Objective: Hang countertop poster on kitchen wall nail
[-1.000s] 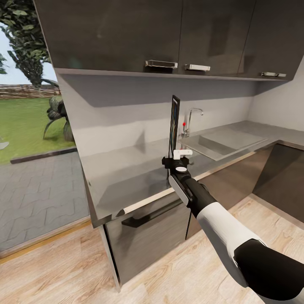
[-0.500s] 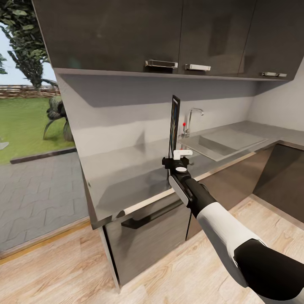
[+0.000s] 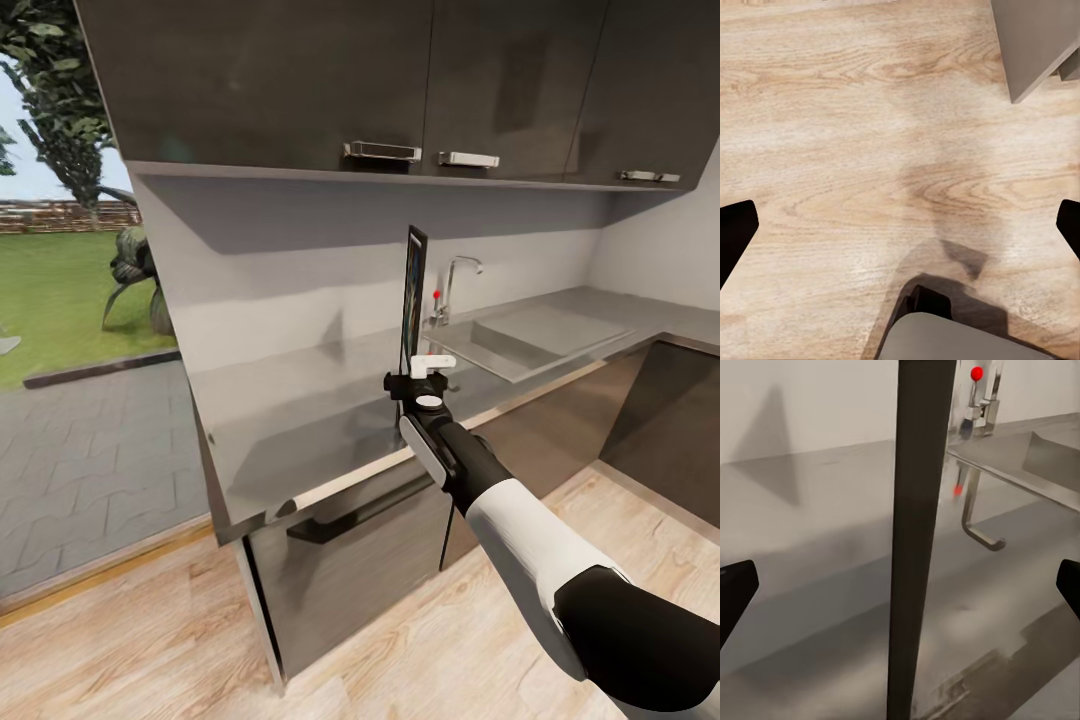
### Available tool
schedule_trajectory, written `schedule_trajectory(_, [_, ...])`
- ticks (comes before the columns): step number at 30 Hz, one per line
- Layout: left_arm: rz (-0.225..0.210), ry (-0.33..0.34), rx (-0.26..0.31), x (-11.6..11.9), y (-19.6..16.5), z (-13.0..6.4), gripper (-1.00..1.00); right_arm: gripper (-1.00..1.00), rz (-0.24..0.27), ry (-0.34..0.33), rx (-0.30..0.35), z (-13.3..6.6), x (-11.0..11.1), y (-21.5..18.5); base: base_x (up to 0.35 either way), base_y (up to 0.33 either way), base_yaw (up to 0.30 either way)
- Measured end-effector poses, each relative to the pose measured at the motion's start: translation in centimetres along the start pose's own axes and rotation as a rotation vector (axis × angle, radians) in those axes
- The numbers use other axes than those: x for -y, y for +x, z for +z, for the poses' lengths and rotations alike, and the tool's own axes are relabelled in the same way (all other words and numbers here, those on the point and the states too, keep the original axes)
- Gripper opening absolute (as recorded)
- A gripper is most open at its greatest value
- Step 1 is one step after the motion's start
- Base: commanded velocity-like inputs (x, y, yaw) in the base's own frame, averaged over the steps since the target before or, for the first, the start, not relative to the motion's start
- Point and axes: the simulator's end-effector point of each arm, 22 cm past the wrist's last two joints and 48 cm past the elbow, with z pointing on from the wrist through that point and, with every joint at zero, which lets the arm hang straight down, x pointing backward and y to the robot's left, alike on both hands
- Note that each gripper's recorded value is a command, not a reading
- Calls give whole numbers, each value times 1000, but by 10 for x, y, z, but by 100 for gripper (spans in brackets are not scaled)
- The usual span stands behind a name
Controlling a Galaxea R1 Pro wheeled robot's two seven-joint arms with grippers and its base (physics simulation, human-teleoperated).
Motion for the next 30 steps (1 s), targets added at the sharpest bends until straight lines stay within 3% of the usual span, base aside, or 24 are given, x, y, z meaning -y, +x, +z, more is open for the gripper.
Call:
schedule_trajectory(11, [0,0,0,0,0,0,100,100,0,0,0,0,0,0,27,0,0])
schedule_trajectory(12, [0,0,0,0,0,0,100,-100,0,0,0,0,0,0,4,0,0])
schedule_trajectory(30, [0,0,0,0,0,0,100,-100,-1,1,1,0,0,-1,0,0,0])
